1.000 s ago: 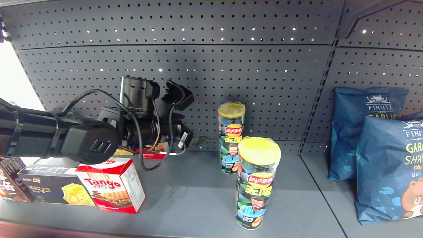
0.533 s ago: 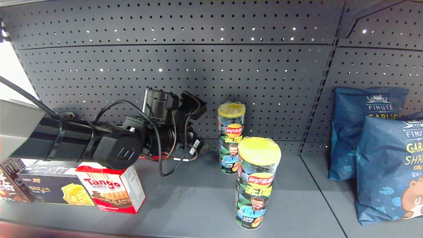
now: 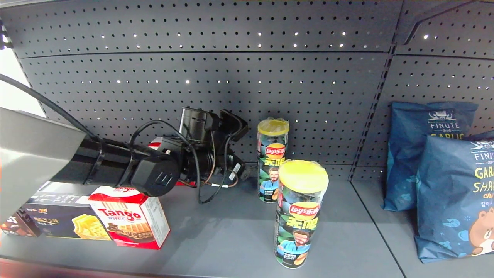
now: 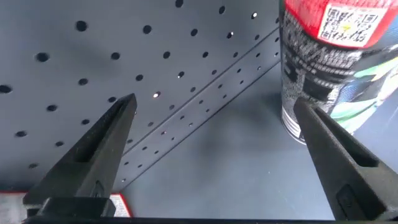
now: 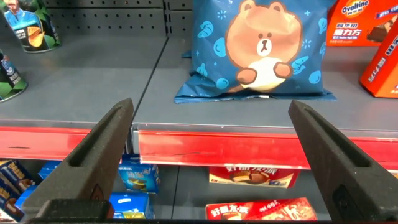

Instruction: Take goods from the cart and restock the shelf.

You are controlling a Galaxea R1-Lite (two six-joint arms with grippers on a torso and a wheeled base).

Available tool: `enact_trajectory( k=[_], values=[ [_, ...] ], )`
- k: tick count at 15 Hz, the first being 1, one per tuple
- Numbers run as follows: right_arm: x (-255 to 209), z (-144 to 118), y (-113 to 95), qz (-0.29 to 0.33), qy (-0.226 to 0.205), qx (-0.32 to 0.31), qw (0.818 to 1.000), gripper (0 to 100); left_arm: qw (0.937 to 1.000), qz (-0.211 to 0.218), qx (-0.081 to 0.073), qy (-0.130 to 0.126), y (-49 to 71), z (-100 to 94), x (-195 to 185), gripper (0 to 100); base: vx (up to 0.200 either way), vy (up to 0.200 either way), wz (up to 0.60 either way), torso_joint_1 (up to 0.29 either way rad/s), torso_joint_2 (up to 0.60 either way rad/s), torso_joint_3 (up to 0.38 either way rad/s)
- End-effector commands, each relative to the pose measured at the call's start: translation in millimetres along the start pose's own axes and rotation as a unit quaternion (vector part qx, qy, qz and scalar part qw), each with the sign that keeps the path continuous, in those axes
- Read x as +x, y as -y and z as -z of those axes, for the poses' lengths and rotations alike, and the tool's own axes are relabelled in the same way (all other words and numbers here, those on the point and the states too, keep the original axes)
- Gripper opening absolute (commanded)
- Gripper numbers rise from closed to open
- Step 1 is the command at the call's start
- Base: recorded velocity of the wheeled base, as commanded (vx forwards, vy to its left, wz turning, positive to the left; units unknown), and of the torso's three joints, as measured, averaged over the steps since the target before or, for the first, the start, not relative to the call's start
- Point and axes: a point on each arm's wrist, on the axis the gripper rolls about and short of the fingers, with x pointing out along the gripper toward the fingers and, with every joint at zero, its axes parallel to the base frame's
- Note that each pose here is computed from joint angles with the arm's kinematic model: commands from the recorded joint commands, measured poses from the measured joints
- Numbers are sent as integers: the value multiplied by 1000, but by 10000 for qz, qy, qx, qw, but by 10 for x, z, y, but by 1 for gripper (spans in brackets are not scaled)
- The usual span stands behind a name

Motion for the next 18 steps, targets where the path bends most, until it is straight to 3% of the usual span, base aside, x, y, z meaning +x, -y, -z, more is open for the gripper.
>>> enact_trajectory(
  k=[1,8,18],
  values=[
    [1,0,0,-2,-6,0,10000,100,10000,35,7,-37,21,23,67,100,0,0,0,0,0,0],
    [1,0,0,-2,-6,0,10000,100,9999,109,35,-62,83,34,124,100,0,0,0,0,0,0],
    [1,0,0,-2,-6,0,10000,100,9997,135,-41,-191,102,118,171,100,0,0,0,0,0,0]
  ],
)
